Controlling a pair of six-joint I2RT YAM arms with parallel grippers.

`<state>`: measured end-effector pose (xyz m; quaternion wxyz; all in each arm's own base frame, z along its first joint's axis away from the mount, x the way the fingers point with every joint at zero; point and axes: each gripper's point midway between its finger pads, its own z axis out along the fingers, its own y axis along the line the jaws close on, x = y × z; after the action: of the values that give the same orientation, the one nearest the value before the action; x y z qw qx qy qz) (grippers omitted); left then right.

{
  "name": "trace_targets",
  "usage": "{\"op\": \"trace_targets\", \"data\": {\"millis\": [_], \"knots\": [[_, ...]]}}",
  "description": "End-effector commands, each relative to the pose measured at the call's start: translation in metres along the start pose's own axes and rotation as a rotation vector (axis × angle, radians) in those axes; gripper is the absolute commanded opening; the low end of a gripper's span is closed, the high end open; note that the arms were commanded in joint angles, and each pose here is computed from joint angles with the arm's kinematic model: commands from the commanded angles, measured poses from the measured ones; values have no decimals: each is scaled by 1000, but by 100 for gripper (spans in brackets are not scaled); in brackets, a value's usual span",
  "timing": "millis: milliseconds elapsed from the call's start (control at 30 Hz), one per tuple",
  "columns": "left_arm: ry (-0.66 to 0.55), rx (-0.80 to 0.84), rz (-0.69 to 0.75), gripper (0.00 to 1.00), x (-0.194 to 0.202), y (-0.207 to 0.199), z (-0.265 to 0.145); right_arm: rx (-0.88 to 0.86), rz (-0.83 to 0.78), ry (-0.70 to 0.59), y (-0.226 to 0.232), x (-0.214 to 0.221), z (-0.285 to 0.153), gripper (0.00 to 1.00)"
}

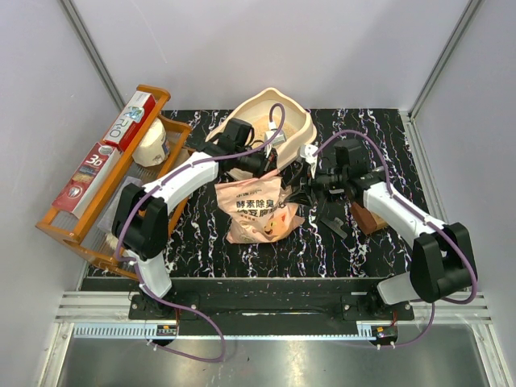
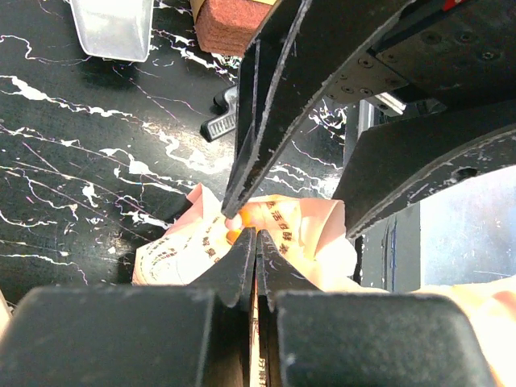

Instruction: Fill the litter box with clean litter

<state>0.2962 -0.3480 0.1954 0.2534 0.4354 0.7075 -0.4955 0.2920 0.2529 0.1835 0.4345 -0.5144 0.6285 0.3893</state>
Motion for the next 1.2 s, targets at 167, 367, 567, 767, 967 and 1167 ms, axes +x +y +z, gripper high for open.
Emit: {"op": "trace_targets", "data": {"millis": [167, 367, 567, 767, 967, 1167], "knots": [[-29, 41, 55, 0, -18, -8, -3, -99, -32, -44, 8, -12, 3, 61], [-27, 46, 54, 0, -18, -9, -3, -120, -43, -40, 6, -3, 8, 60], [-17, 43, 52, 0, -14, -8, -4, -139, -54, -57, 6, -8, 10, 56], [-20, 22, 44, 0, -15, 0, -8, -157, -27, -54, 11, -7, 9, 22], [-53, -94, 75, 2, -33, 20, -61, -102, 26, -56, 1, -15, -4, 6], [-83, -211, 74, 27, -20, 17, -116, -42, 70, -39, -12, -19, -13, 0]]}}
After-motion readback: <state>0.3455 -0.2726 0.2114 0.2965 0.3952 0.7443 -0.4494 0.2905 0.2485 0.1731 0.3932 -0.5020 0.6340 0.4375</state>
